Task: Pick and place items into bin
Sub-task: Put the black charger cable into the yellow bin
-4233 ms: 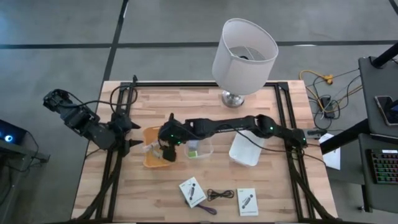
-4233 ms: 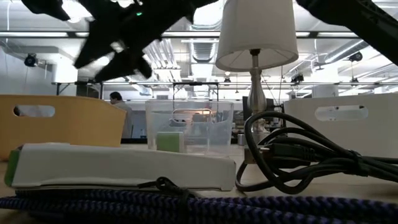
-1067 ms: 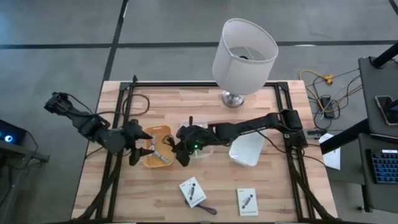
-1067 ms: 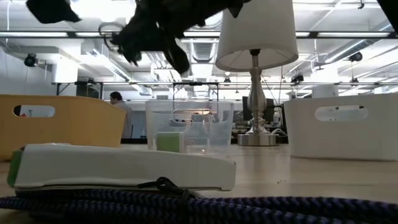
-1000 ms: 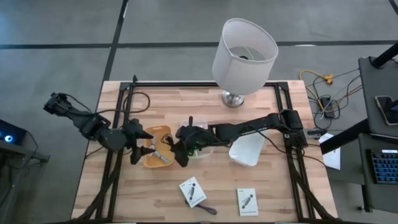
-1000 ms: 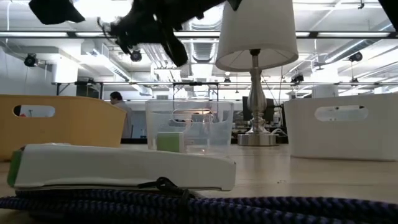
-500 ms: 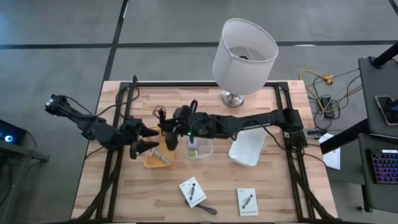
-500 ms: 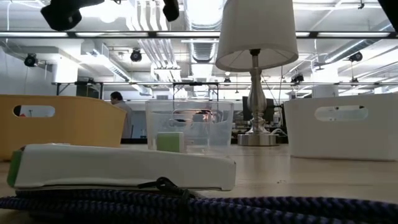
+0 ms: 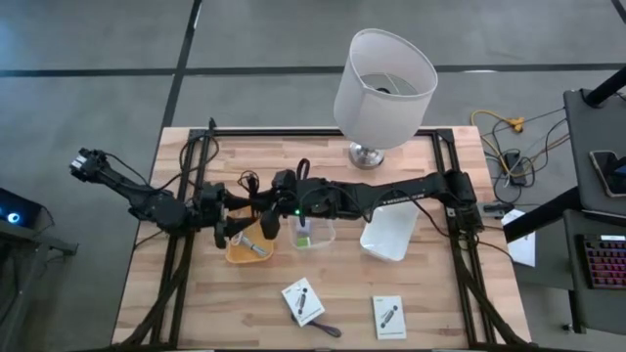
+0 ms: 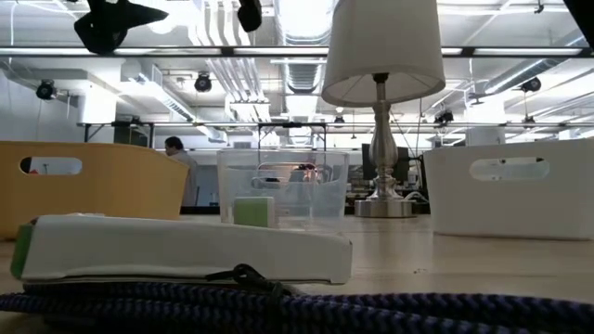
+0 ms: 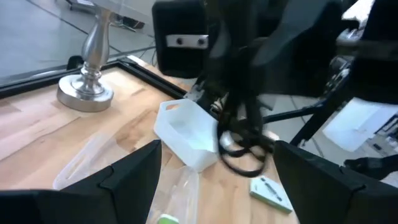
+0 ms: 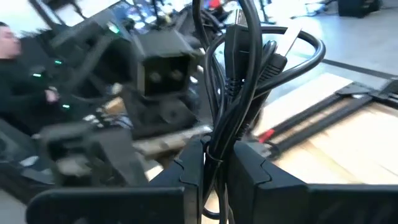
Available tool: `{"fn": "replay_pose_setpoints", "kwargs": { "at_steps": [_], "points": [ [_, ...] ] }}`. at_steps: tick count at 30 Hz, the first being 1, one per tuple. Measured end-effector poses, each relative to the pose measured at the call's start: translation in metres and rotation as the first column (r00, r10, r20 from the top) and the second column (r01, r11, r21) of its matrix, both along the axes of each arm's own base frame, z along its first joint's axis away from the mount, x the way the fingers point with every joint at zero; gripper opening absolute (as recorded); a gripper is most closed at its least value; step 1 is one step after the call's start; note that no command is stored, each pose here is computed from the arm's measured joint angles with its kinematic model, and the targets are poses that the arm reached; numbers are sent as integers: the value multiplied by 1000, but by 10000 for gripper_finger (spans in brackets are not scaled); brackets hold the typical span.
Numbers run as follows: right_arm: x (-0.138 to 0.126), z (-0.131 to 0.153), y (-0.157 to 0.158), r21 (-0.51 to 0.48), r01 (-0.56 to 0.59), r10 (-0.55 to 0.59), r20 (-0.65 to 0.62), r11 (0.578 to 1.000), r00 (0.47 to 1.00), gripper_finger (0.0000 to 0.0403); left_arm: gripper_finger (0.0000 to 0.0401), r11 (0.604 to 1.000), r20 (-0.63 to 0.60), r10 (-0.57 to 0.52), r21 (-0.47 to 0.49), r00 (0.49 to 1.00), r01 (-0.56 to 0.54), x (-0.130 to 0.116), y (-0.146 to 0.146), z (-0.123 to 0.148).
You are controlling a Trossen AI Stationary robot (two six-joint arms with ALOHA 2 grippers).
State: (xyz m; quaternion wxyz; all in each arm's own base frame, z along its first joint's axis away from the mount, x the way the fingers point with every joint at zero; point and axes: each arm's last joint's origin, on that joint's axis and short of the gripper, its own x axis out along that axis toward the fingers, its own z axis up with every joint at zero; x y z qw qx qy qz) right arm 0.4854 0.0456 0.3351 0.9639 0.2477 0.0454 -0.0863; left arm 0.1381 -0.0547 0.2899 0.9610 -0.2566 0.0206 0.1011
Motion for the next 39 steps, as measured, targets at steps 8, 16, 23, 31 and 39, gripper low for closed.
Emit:
{"fn": "replay_pose_setpoints", "kwargs": {
  "at_steps": [8,16,23,31,39],
  "points": [
    [-1,0,6,22,-27,27,3,999,1000,30,273,999,44,1,38,999,-3,11,0,4],
    [-1,-2,9,1,-33,33,-15,999,999,30,166,998,28,-44,40,999,43,17,1,2],
    [-1,-3,10,23,-32,32,-19,999,999,80,27,999,11,-15,52,1000,15,14,3,1],
    [-20,-7,12,134,-67,99,-248,989,964,166,7,998,-92,61,-5,994,-62,5,9,-4],
    [-67,5,27,38,70,-42,-495,997,868,219,6,806,-335,116,-518,935,-285,-13,13,-35]
  ]
}}
